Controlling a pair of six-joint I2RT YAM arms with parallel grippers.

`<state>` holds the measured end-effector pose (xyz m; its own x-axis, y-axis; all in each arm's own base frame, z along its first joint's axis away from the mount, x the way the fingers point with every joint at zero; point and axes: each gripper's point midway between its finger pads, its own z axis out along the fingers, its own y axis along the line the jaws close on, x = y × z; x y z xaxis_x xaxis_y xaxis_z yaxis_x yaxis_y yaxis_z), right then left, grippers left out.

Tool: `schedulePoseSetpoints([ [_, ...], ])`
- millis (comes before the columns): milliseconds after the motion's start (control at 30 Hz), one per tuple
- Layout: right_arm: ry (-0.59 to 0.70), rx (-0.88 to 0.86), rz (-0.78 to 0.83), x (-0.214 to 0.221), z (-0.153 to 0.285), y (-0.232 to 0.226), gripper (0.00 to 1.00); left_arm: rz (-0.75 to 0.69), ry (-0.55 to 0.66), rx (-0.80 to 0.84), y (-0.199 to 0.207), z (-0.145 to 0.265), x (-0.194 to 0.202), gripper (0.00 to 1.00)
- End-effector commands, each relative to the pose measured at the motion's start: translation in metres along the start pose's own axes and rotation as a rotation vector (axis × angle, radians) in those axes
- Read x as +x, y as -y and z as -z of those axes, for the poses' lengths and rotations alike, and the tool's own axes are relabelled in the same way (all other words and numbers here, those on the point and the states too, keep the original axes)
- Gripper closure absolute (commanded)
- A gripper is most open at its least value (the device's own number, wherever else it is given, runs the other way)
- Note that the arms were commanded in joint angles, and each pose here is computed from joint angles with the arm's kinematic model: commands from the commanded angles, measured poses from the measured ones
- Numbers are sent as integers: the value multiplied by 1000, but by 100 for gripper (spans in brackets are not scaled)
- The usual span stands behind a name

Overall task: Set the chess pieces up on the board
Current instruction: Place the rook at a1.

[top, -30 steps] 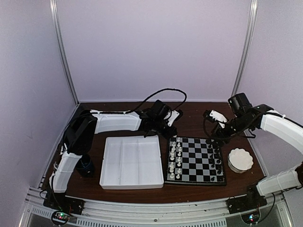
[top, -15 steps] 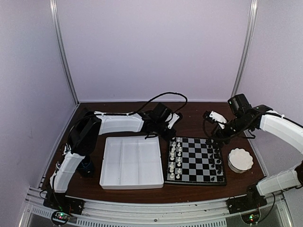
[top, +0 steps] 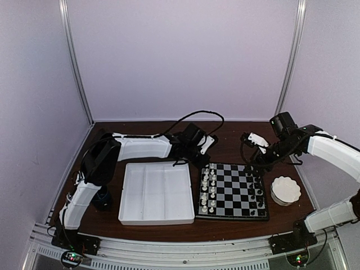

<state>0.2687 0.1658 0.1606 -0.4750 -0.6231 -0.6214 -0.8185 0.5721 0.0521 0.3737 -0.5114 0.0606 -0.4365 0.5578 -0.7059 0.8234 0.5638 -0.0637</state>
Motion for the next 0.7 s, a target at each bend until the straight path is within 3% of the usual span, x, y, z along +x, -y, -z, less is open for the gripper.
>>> schedulePoseSetpoints([
  [0,14,-9,-3,-1,-1,1,25,-7,5,2,1,-8,3,88],
  [400,15,-10,-4,-2,-1,1,25,5,-11,-10,-1,-9,2,70],
  [567,20,10,-9,-9,5,5,25,-11,49,-65,-8,20,-28,64],
  [600,22,26,-10,-13,9,9,24,-23,78,-102,-13,34,-44,63],
  [667,39,60,-20,-23,19,17,12,-41,112,-121,-17,56,-65,60],
])
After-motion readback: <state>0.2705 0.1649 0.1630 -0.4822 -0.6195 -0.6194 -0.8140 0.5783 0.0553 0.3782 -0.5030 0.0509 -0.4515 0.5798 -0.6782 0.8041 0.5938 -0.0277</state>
